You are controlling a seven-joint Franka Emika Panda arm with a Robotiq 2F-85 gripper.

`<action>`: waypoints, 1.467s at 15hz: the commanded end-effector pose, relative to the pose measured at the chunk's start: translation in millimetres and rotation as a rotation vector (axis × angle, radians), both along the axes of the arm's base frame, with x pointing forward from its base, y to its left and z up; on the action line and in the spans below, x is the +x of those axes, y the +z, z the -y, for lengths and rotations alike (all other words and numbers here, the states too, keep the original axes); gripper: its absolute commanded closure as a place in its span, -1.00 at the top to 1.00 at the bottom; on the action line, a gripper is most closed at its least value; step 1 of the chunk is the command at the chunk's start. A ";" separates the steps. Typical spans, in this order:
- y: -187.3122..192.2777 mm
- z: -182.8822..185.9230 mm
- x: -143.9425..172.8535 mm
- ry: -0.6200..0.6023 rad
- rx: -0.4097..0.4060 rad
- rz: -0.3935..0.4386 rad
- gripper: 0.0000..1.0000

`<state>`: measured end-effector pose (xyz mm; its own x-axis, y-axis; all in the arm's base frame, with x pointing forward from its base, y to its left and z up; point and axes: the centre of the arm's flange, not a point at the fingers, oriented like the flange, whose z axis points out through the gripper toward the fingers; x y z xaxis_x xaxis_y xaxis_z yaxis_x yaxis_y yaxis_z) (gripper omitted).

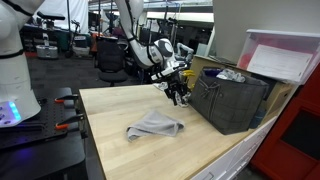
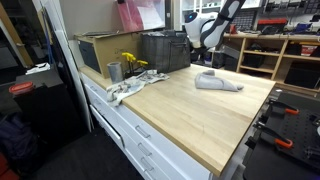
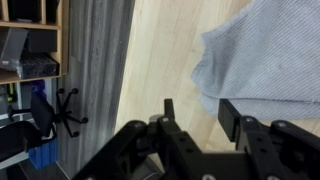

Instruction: Fold the grey towel into a triangular shape

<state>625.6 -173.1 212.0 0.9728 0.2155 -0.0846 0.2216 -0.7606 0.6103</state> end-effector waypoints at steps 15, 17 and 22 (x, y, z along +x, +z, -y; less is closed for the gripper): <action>-39.4 -75.4 -38.7 -0.075 0.551 0.052 1.00; -53.1 -73.1 -40.8 -0.091 0.600 0.046 1.00; -68.5 -61.3 -44.0 -0.125 0.589 0.031 1.00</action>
